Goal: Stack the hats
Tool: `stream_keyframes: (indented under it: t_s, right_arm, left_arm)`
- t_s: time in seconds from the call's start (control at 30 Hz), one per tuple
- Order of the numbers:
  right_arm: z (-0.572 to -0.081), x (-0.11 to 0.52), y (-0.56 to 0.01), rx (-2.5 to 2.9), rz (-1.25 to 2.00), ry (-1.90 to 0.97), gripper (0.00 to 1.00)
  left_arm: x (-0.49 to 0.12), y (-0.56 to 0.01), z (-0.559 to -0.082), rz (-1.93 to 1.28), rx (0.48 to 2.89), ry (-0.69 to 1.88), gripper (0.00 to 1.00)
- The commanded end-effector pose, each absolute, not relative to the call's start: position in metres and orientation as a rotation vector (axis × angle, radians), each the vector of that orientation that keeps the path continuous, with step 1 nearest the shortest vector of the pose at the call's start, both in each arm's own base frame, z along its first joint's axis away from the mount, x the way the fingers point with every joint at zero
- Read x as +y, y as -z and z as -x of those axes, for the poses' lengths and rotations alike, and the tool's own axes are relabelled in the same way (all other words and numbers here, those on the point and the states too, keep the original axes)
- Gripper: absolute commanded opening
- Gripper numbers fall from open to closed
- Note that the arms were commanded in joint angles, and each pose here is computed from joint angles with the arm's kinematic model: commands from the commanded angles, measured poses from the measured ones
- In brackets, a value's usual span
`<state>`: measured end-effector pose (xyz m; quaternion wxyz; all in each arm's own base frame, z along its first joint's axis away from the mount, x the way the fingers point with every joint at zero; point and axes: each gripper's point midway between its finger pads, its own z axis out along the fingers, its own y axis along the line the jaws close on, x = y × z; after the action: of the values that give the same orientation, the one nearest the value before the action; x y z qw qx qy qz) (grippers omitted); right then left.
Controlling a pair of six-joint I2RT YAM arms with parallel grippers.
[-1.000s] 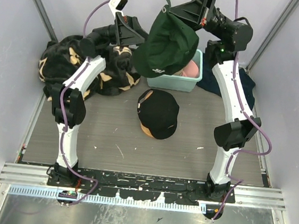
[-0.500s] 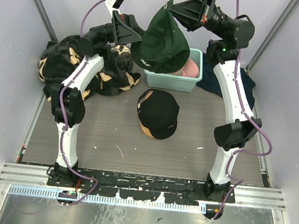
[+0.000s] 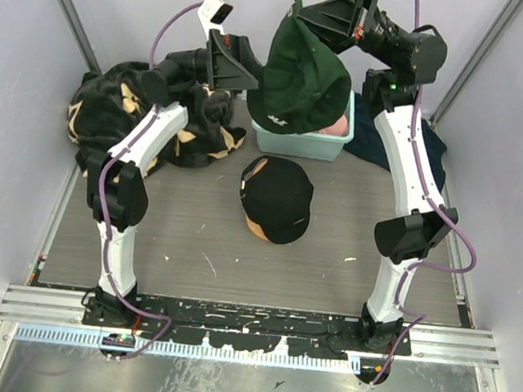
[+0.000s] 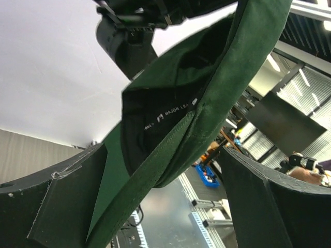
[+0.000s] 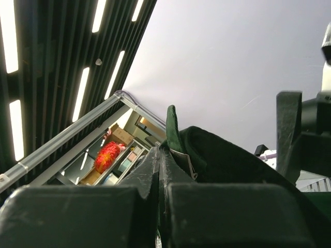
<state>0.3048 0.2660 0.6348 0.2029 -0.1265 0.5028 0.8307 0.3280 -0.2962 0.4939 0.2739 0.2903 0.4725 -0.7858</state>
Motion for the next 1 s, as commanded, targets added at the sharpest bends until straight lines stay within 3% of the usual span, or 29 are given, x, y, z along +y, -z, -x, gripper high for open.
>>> stream_keyframes:
  t_s: [0.0,0.07,0.3,0.43,0.5,0.57,0.63,0.73,0.97]
  right_arm:
    - [-0.283,0.248,-0.661,1.42,0.29,-2.447,0.01]
    - [-0.287,0.245,-0.66,1.424,0.28,-2.44,0.01]
    - [-0.31,0.246,-0.639,1.44,0.231,-2.444,0.01]
    - [-0.331,0.25,-0.619,1.464,0.201,-2.409,0.01]
    - [-0.348,0.251,-0.607,1.496,0.171,-2.344,0.04]
    - [-0.364,0.245,-0.6,1.491,0.15,-2.261,0.13]
    - [-0.377,0.233,-0.595,1.481,0.146,-2.177,0.36]
    - [-0.393,0.202,-0.591,1.466,0.135,-2.029,0.55]
    - [-0.418,0.132,-0.552,1.535,0.07,-1.52,0.62]
  left_arm:
    - [-0.301,-0.495,-0.289,-0.893,1.263,2.081,0.96]
    - [-0.303,-0.486,-0.285,-0.883,1.286,2.092,0.9]
    - [-0.318,-0.488,-0.264,-0.91,1.263,2.145,0.46]
    - [-0.323,-0.503,-0.269,-0.88,1.196,2.175,0.06]
    - [-0.321,-0.521,-0.273,-0.848,1.115,2.188,0.04]
    - [-0.319,-0.537,-0.284,-0.791,1.037,2.214,0.03]
    - [-0.31,-0.553,-0.302,-0.684,0.95,2.251,0.03]
    - [-0.285,-0.567,-0.347,-0.451,0.822,2.279,0.03]
    - [-0.258,-0.59,-0.414,-0.138,0.787,2.126,0.02]
